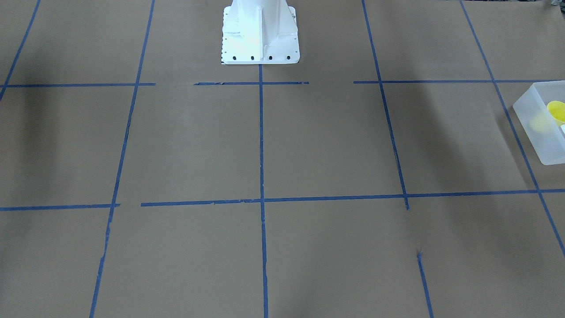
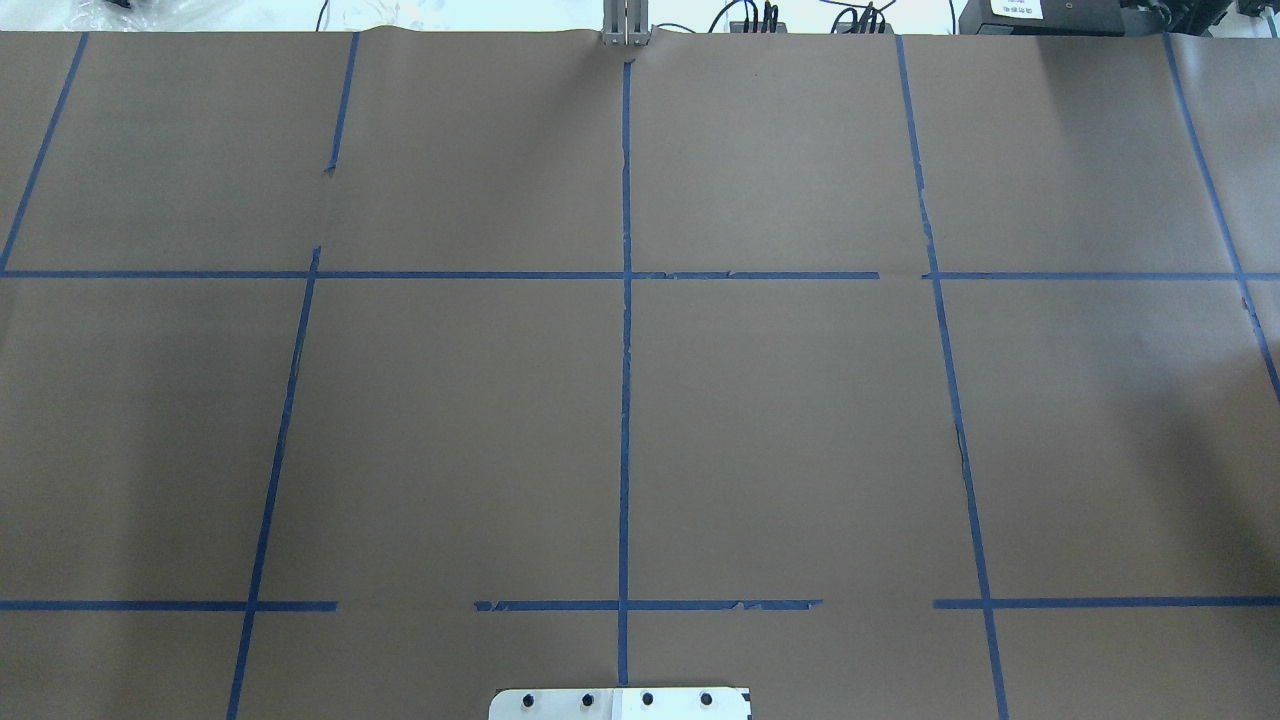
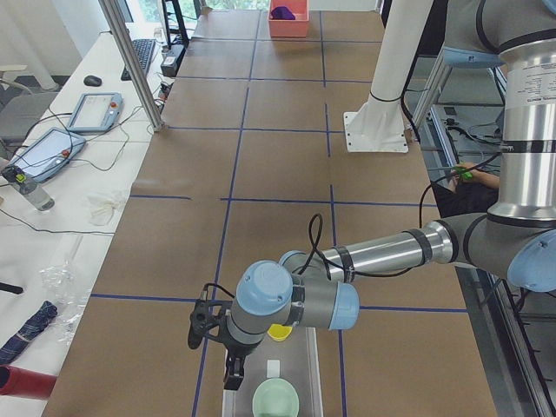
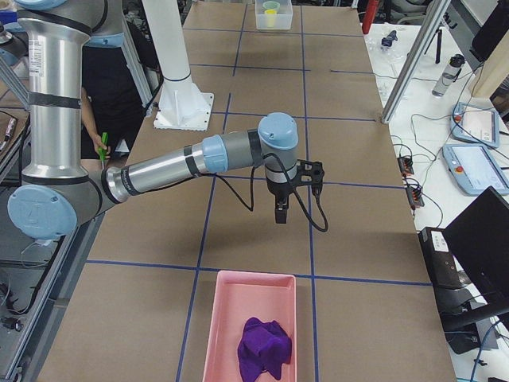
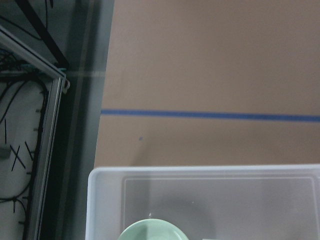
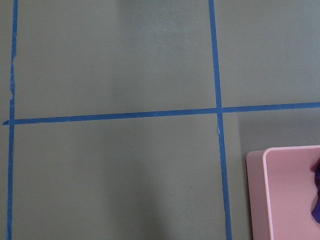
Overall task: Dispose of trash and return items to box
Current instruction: 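Lower the green bowl into the clear bin and release it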
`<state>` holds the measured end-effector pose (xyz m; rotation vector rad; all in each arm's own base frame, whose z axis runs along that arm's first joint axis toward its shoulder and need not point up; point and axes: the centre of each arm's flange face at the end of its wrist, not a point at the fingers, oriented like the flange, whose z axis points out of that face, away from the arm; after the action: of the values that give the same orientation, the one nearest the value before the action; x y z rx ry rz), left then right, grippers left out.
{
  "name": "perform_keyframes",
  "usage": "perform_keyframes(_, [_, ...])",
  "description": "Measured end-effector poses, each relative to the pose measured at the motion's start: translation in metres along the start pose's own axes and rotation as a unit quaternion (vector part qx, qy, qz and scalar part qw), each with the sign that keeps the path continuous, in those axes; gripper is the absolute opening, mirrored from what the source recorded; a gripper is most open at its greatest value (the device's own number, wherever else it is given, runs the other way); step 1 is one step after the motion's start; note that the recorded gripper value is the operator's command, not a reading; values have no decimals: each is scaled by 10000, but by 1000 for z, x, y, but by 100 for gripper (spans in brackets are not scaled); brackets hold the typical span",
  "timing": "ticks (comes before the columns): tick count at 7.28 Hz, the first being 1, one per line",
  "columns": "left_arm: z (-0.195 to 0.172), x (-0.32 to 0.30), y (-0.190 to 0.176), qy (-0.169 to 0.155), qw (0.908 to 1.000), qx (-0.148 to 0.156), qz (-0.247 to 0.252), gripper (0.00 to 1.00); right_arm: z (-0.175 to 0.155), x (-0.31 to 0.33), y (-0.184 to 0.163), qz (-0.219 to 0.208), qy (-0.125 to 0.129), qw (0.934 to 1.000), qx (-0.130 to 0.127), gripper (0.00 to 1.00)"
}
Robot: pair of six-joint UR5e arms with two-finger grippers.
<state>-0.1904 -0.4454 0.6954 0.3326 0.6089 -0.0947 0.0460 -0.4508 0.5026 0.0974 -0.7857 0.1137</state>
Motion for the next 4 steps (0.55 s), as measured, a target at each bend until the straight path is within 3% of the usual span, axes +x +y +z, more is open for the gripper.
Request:
perform_keyframes(2, [-34, 26, -25, -41, 9958, 726, 561, 100, 4, 5, 3, -32, 23, 10000, -39, 100])
perform_keyframes(4, [-35, 62, -40, 126, 9916, 841, 974, 100, 8, 11, 8, -118, 34, 9999, -98, 100])
